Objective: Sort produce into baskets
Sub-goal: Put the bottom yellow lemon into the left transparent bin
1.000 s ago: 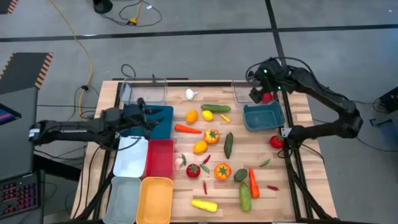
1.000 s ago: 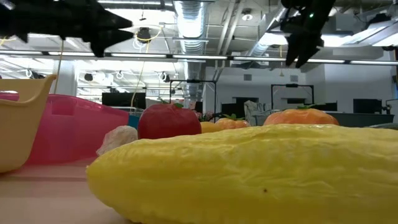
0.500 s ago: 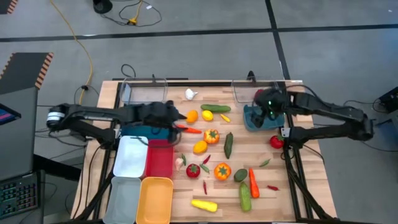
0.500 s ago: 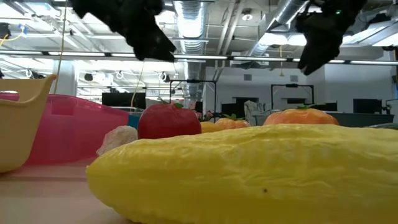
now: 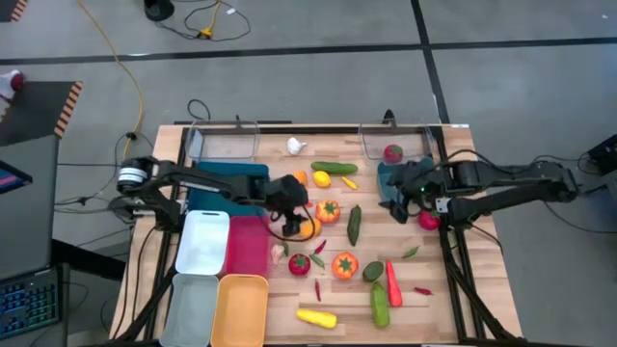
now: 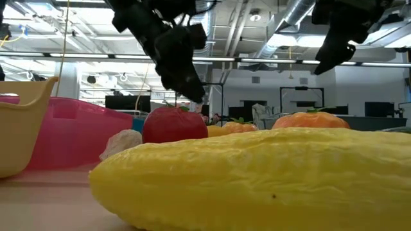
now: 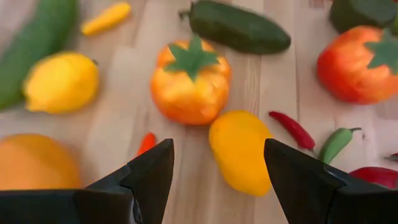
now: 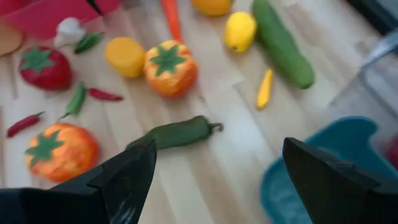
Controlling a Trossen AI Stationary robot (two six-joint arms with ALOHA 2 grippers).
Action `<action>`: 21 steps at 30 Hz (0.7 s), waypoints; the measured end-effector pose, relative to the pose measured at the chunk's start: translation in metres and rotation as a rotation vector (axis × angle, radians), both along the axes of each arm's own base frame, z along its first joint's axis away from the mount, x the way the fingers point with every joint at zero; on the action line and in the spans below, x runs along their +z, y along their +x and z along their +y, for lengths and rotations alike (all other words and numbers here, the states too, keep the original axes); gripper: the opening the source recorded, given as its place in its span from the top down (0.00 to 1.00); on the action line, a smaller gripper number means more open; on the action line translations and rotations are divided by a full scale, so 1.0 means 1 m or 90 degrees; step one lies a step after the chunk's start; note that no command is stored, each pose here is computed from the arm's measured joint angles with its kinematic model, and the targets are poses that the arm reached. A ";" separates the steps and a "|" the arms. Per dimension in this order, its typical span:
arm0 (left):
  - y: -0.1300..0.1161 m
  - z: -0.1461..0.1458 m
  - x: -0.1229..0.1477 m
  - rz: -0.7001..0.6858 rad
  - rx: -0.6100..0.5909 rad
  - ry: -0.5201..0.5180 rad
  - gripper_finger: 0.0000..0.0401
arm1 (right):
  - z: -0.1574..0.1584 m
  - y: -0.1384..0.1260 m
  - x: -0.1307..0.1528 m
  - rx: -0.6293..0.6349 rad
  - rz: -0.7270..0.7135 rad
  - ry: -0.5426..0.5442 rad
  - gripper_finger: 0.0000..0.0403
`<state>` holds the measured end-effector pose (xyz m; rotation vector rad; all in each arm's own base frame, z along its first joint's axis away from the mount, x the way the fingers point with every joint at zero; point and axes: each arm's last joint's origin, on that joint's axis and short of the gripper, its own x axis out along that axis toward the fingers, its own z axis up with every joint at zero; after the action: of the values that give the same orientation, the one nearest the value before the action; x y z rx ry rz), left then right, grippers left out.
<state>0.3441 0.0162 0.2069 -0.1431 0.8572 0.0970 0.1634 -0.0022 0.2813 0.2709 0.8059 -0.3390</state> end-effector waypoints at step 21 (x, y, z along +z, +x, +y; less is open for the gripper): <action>0.019 -0.028 -0.035 0.030 0.049 -0.048 0.41 | 0.032 0.033 -0.020 0.086 0.034 0.005 0.06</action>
<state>0.3631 -0.0120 0.1717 -0.2457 0.9027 0.1404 0.1964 0.0294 0.2616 0.2137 0.8729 -0.2164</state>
